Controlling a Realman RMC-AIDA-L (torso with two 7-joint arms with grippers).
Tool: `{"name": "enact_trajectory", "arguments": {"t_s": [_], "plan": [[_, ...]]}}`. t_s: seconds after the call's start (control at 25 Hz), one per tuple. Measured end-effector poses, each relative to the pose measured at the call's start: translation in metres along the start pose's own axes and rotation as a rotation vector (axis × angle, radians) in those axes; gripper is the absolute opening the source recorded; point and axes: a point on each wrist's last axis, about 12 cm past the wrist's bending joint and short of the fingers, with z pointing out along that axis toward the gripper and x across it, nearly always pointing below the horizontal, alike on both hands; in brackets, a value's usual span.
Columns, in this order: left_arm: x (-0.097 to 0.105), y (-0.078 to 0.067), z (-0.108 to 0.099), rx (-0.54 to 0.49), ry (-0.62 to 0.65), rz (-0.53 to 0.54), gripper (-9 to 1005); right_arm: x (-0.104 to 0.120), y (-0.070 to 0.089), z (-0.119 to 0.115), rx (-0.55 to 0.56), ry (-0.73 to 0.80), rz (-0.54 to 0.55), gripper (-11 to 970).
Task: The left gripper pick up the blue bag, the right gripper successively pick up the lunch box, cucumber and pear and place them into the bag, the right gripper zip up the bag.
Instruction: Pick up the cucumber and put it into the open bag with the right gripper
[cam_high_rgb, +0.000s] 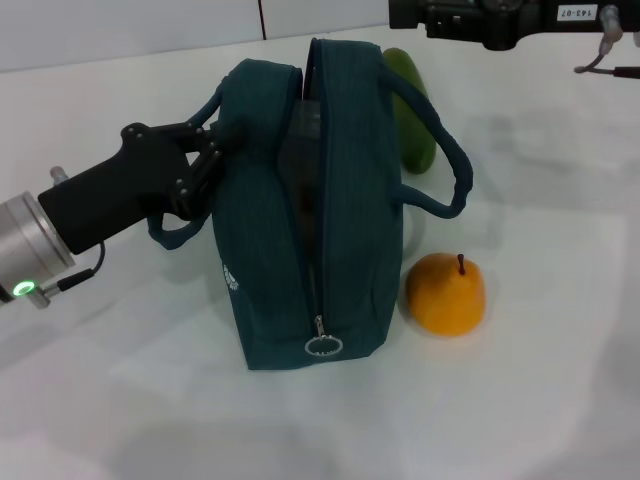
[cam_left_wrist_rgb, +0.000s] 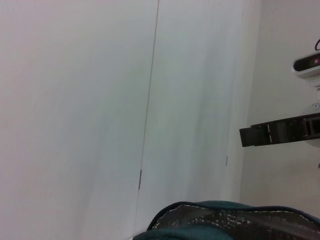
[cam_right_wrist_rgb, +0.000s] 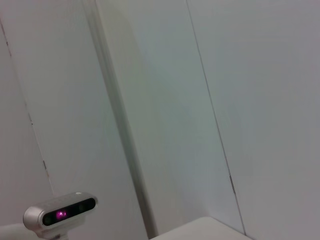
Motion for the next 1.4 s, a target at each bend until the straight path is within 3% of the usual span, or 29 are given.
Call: {"name": "enact_trajectory", "arguments": {"t_s": [0.6, 0.8, 1.08, 1.12, 1.4], "plan": [[0.0, 0.001, -0.002, -0.007, 0.003, 0.017, 46, 0.0, -0.003, 0.0, 0.031, -0.007, -0.013, 334], [0.0, 0.002, -0.003, -0.011, 0.005, 0.034, 46, -0.004, -0.022, 0.002, 0.191, 0.026, 0.018, 336], [-0.002, 0.002, 0.002, 0.001, 0.004, 0.051, 46, -0.019, -0.064, 0.016, 0.625, 0.251, 0.094, 338], [-0.002, 0.002, 0.003, 0.005, 0.004, 0.052, 46, -0.02, -0.068, 0.02, 0.661, 0.269, 0.1, 373], [-0.005, 0.002, 0.007, 0.022, 0.003, 0.055, 46, -0.016, -0.077, 0.049, 0.716, 0.297, 0.147, 601]]}}
